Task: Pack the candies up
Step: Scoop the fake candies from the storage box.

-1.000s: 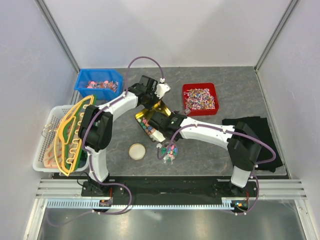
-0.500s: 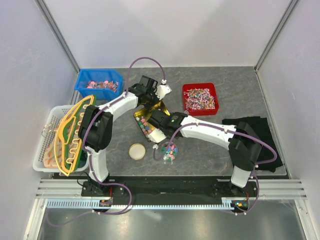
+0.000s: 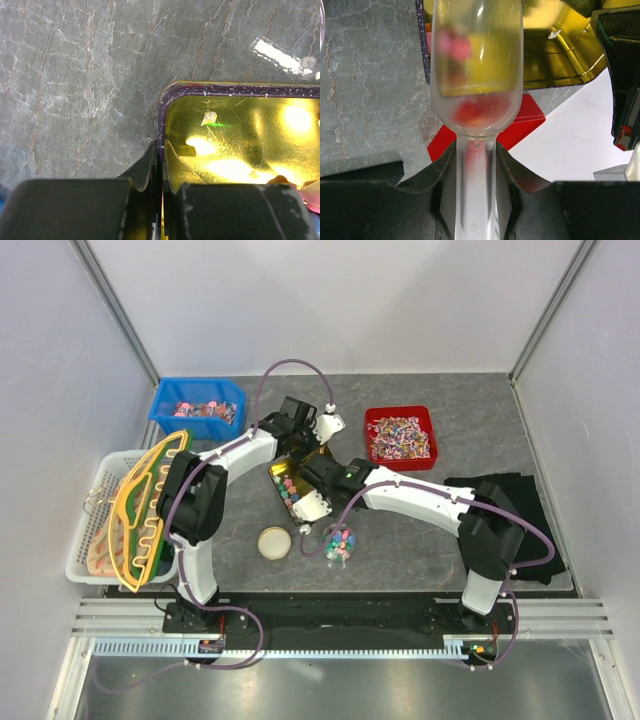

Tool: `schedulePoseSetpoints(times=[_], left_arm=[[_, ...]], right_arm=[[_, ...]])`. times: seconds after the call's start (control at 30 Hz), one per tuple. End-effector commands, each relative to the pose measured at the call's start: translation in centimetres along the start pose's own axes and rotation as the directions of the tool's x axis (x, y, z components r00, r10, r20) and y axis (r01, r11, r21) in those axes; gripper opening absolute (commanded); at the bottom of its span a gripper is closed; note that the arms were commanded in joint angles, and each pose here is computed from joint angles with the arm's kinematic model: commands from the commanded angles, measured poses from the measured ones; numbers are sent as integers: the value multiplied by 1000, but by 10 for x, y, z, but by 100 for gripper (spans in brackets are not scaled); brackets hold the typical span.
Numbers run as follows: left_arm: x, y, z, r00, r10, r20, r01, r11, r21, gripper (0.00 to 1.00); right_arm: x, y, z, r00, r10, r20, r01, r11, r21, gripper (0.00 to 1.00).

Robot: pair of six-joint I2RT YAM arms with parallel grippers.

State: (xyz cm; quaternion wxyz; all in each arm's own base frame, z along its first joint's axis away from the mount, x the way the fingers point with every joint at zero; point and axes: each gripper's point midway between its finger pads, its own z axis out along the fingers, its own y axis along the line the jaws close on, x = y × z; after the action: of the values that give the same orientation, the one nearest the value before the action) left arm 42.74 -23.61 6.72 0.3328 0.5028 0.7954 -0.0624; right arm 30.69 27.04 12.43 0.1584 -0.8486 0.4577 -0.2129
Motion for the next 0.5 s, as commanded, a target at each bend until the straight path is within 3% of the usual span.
schedulePoseSetpoints(times=[0.0,0.27,0.47], left_arm=[[-80,7,-40,961,69,266,-51,996,-71,2],[-103,10,-73,936,110,334,-55,984,-169,2],[-102,7,-74,939,112,325,-57,983,-175,2]], right_arm=[[-25,17,18,995,-17,93,25,996,-83,0],[-1,29,17,995,-101,-6,99,985,-141,0],[6,22,10,993,-115,-41,109,986,-123,0]])
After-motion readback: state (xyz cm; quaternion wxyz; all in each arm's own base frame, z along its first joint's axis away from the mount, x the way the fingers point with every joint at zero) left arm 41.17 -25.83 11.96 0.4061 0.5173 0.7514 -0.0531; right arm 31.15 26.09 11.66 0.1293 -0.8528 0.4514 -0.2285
